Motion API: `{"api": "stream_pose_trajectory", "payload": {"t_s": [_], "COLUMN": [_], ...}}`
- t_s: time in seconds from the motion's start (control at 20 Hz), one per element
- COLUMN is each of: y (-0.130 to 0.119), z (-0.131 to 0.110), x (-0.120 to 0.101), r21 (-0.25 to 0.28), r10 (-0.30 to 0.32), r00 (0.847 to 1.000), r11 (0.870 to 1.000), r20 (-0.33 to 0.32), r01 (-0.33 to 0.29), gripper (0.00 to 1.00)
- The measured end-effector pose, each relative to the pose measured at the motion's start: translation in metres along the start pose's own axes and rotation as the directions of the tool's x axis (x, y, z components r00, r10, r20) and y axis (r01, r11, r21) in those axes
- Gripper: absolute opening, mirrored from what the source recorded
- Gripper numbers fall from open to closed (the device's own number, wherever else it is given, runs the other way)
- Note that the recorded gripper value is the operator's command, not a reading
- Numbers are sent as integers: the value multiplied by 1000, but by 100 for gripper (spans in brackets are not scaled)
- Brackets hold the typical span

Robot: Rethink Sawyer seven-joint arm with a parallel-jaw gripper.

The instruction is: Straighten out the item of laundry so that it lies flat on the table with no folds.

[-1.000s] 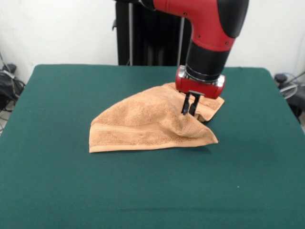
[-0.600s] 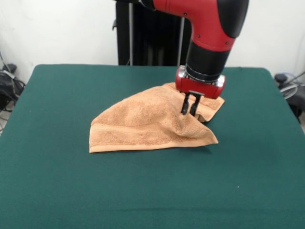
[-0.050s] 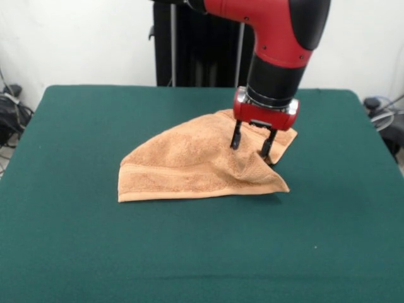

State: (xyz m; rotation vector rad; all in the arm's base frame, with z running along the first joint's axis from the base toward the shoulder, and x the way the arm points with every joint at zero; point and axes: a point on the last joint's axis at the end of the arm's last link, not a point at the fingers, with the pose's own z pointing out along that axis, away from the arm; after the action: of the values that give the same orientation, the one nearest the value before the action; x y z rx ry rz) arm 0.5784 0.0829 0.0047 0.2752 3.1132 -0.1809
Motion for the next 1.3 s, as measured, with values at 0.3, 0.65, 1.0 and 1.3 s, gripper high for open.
{"api": "stream_pose_trajectory", "payload": {"t_s": [0.3,0.65,1.0,1.3], "y": [4,7,3,-1], "z": [-1,-1,-1,0], "x": [2,3,2,0], "r21": [1,2,3,3], "r10": [-8,-13,-7,1], "r00": [1000,1000,1000,1000], "r11": [1000,1000,1000,1000], "r20": [1,0,0,-1], "r01": [8,13,7,-1], "gripper": [100,100,100,100]}}
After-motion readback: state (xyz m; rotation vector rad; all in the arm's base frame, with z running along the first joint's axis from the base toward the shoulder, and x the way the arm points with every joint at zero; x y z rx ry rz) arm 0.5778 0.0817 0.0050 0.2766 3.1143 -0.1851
